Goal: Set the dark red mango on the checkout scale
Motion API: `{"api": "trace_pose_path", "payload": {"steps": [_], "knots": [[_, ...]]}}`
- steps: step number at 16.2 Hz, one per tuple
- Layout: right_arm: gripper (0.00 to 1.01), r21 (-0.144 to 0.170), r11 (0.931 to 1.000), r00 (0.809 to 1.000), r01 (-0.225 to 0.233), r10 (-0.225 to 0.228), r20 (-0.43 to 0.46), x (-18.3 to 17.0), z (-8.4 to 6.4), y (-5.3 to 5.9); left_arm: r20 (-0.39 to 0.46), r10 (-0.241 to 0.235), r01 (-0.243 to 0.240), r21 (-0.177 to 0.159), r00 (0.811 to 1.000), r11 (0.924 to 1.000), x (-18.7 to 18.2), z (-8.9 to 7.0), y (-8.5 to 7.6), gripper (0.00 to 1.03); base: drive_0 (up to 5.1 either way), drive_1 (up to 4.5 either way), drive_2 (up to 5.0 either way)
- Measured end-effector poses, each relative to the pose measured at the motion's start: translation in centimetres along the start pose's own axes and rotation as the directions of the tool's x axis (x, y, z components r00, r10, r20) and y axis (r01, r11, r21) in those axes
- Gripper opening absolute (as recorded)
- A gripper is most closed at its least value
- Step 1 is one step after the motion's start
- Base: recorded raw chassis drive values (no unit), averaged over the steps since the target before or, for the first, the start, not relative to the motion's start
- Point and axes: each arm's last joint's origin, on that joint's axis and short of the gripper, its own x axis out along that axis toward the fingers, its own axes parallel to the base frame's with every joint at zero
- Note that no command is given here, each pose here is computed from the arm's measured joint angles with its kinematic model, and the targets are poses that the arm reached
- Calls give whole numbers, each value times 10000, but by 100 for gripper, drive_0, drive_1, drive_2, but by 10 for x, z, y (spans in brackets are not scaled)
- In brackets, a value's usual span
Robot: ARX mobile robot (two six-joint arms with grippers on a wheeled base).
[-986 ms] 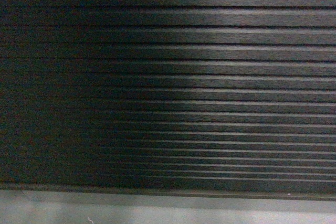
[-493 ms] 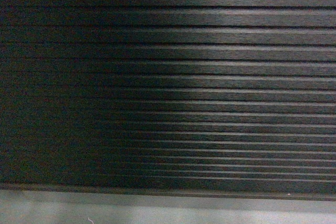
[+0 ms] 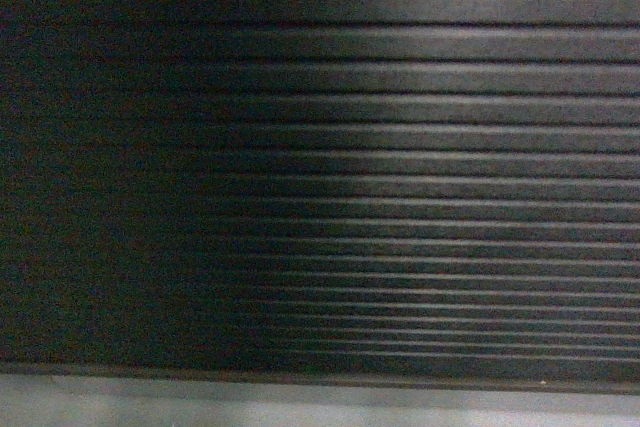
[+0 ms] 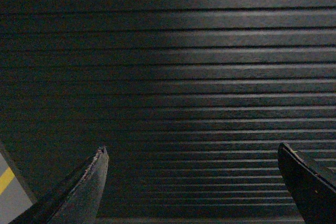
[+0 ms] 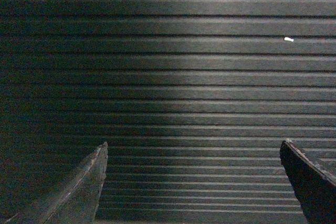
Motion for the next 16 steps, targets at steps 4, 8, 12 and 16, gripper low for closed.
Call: {"api": "trace_pose_path", "payload": {"steps": [4, 8, 12, 16], "knots": [[98, -8, 10000, 10000, -15, 15, 38, 0, 0, 0, 31, 19, -19, 0, 10000, 10000, 0, 0, 0, 98, 0, 0, 0], [98, 4, 10000, 10000, 4, -4, 50, 0, 0, 0, 38, 8, -8, 4, 10000, 10000, 0, 0, 0, 98, 0, 0, 0], [98, 11, 10000, 10000, 8, -8, 42, 0, 0, 0, 38, 11, -11, 0, 10000, 10000, 0, 0, 0, 98, 0, 0, 0], [98, 8, 10000, 10000, 8, -8, 38, 0, 0, 0, 34, 8, -8, 4, 10000, 10000, 0, 0, 0, 98, 0, 0, 0]]}}
